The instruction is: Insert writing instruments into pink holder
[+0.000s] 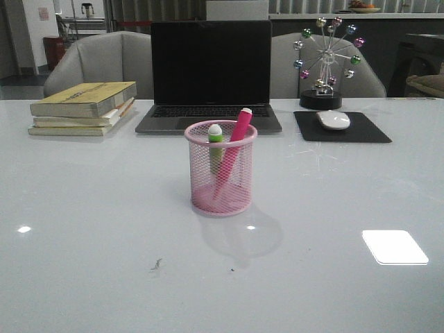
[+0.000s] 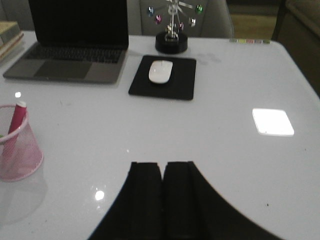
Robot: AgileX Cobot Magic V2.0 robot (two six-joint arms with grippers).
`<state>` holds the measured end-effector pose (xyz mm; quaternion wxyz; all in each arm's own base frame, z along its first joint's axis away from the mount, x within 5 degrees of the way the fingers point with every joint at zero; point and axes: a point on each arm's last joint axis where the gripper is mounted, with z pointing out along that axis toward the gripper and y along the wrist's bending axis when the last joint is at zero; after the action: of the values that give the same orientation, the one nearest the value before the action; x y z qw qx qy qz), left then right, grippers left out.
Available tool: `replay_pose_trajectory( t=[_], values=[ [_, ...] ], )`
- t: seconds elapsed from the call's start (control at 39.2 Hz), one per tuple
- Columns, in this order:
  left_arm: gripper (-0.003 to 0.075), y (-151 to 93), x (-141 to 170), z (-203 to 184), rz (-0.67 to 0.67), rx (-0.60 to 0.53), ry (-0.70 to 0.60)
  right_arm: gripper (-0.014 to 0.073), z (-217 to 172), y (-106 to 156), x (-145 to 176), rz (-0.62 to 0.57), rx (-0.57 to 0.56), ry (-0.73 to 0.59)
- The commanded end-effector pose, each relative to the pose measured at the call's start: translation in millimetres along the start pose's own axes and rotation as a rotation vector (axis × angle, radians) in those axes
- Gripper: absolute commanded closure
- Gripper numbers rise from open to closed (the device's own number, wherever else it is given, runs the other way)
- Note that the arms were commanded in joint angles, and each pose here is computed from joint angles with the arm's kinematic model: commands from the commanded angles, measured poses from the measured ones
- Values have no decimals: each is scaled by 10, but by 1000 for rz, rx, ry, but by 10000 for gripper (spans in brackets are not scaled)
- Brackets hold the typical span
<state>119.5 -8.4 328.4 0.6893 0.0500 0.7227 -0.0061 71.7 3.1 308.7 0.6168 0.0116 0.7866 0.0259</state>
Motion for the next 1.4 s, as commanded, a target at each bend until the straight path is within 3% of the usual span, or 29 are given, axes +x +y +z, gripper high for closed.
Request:
replay_pose_trajectory(
  t=[0.0, 0.28, 0.51, 0.69, 0.97, 1.38],
  values=[
    [409, 39, -170, -23, -7, -38, -105, 539, -142, -8, -19, 5, 10, -225],
    [409, 39, -170, -23, -7, -38, -105, 539, -264, -42, 426, 4, 23, -443],
    [409, 37, -163, -22, -7, -35, -99, 539, -98, -90, 655, 10, 50, -505],
    [409, 37, -163, -22, -7, -35, -99, 539, 56, -119, 965, 13, 60, -433],
    [409, 36, -157, -21, -7, -35, -98, 539, 107, -105, 1103, 13, 45, -265],
    [409, 36, -157, -21, -7, -35, -98, 539, 123, -98, 1171, 15, 37, -189]
  ],
)
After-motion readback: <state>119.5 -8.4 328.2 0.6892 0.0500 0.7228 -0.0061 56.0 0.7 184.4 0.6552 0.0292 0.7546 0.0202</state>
